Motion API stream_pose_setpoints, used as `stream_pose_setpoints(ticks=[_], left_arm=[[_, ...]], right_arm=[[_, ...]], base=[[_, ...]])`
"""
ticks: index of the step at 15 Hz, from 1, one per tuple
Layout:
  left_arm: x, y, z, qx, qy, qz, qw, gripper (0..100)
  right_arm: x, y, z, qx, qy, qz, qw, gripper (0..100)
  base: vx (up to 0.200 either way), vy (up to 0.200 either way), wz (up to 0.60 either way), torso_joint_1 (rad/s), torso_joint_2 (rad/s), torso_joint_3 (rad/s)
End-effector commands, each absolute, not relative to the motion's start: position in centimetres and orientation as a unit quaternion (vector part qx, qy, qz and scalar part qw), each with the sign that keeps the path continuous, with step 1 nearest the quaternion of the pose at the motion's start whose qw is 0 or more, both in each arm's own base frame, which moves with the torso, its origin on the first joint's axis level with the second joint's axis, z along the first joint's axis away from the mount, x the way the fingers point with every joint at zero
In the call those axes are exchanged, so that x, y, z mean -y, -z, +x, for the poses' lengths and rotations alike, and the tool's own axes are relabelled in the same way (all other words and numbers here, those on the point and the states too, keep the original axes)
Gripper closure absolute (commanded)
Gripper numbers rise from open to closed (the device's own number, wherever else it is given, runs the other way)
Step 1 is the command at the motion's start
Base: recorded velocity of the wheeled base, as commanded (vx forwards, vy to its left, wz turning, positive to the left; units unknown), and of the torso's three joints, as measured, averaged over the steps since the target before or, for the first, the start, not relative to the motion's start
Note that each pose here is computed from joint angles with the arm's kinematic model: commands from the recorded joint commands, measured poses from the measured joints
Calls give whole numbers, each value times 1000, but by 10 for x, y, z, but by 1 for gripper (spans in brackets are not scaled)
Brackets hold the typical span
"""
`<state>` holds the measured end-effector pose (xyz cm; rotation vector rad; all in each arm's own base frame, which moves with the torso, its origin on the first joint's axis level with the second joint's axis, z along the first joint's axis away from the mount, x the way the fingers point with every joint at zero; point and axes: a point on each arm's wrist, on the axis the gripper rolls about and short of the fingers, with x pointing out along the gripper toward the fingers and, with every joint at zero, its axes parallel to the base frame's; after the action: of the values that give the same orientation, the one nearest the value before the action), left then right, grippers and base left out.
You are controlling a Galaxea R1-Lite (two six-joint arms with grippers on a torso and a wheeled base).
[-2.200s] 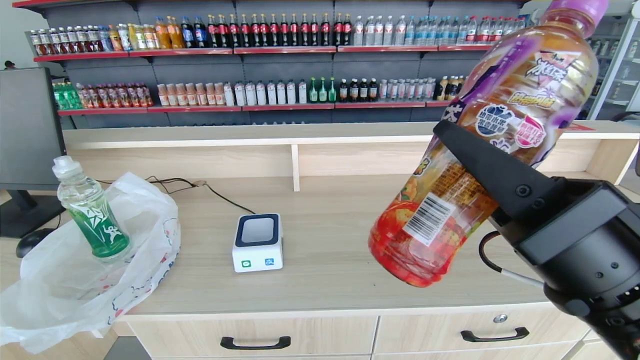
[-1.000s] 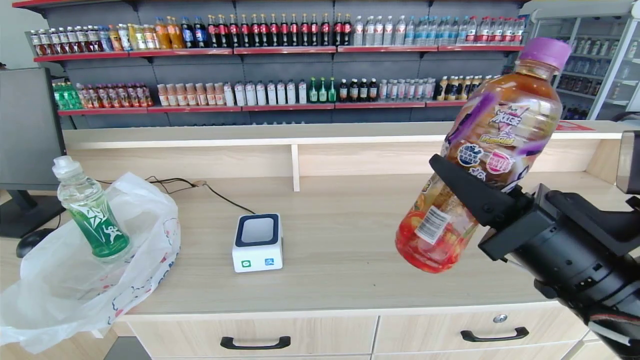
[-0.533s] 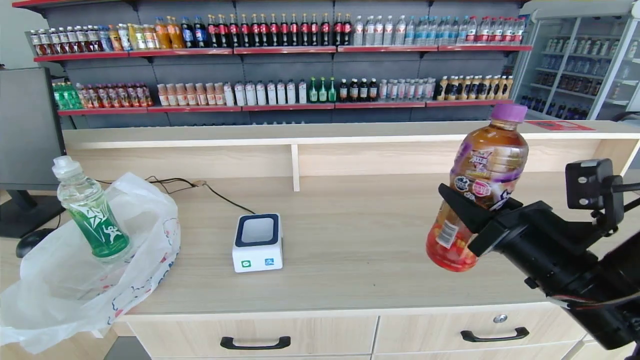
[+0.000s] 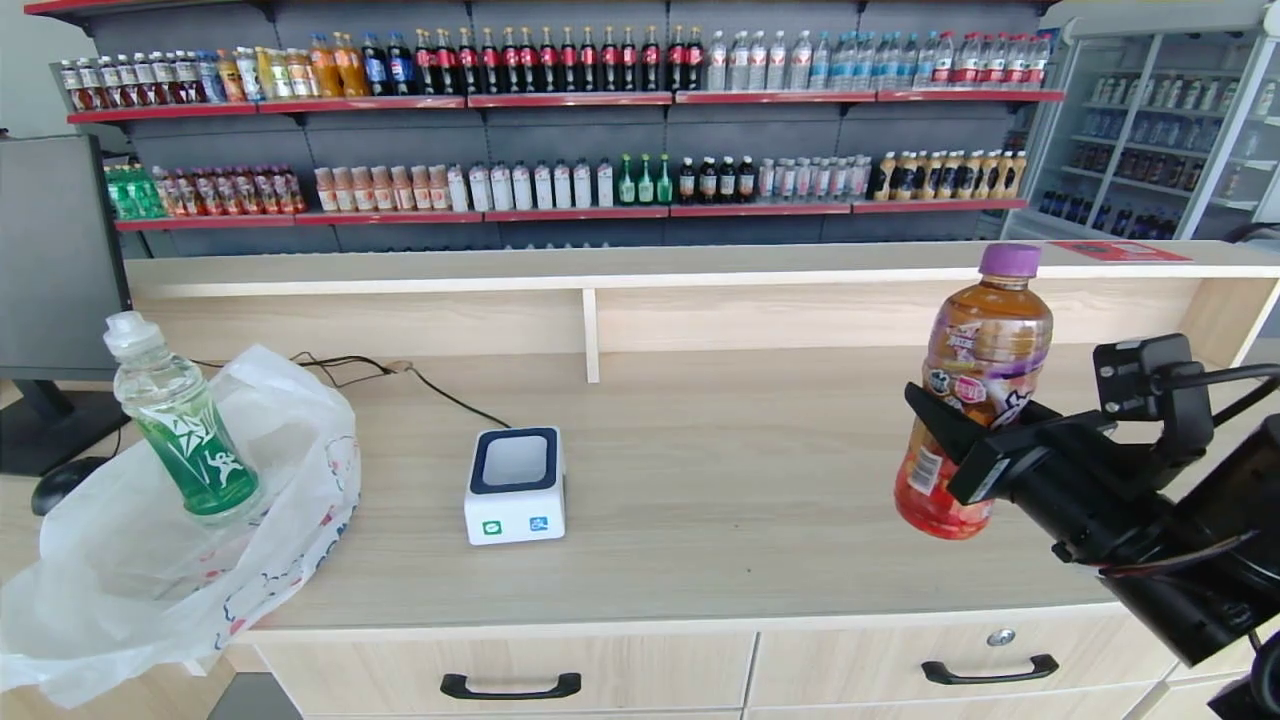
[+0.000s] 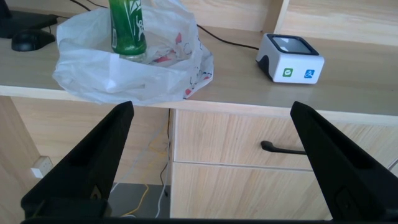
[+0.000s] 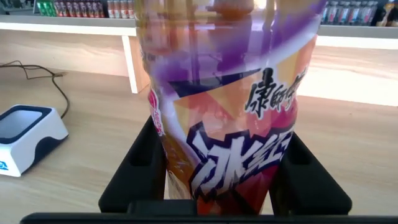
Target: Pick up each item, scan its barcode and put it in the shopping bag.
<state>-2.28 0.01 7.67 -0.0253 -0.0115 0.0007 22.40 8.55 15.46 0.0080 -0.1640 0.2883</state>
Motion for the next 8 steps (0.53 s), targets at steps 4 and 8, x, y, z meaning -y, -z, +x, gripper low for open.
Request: stream_pose_setpoints(ticks=[4, 8], left_arm=[[0, -77, -23, 6, -1, -13, 1000, 0], [0, -77, -23, 6, -1, -12, 1000, 0]], right_arm=[[-85, -151, 230, 75, -138, 2, 988, 100], [-80, -155, 234, 86, -126, 3, 988, 100]], base=[[-50, 0, 0, 1, 2, 1], [0, 0, 0, 0, 0, 0]])
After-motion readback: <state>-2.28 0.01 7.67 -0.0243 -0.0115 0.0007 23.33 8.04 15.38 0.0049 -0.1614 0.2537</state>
